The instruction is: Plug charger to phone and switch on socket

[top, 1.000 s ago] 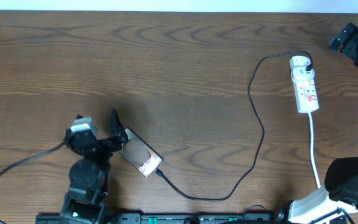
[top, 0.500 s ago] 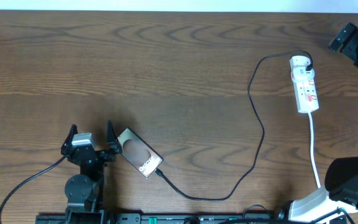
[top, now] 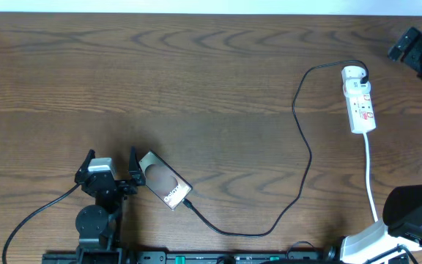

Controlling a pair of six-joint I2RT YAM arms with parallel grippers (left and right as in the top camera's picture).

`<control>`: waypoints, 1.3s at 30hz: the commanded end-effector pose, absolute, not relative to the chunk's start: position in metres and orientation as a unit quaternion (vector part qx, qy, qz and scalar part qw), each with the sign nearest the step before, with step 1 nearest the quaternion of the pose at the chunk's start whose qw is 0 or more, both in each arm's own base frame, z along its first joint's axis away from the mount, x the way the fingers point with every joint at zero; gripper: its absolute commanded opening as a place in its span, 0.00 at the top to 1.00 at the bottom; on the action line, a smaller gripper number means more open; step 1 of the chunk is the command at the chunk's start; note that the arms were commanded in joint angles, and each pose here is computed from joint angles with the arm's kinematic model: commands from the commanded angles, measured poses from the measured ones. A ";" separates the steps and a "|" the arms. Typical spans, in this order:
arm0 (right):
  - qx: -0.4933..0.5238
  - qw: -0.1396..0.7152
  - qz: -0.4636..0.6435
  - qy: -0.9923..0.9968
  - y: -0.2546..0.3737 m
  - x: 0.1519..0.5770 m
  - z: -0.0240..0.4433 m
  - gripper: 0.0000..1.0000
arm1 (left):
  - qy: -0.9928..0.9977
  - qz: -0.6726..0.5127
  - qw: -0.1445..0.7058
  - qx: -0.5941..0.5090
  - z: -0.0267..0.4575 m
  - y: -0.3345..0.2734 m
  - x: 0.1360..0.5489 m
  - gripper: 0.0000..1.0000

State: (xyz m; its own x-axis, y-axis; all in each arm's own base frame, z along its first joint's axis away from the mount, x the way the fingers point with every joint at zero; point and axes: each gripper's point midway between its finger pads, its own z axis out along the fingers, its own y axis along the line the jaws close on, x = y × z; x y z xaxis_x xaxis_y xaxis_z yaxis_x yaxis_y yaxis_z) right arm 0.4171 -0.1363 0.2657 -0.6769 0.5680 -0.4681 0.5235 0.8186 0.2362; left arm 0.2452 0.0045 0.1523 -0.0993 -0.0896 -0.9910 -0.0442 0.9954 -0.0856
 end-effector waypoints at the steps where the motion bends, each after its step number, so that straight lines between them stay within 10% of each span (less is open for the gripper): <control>1: 0.302 0.266 0.040 0.914 -0.137 0.417 0.263 0.01 | 0.760 -0.007 0.649 -0.044 0.136 0.007 0.244 0.08; 29: 0.302 0.270 0.039 0.913 -0.137 0.416 0.267 0.01 | 0.760 -0.007 0.648 -0.044 0.135 0.007 0.244 0.08; 39: 0.216 0.502 0.036 0.837 -0.086 0.424 0.314 0.01 | 0.760 -0.007 0.648 -0.044 0.135 0.007 0.244 0.08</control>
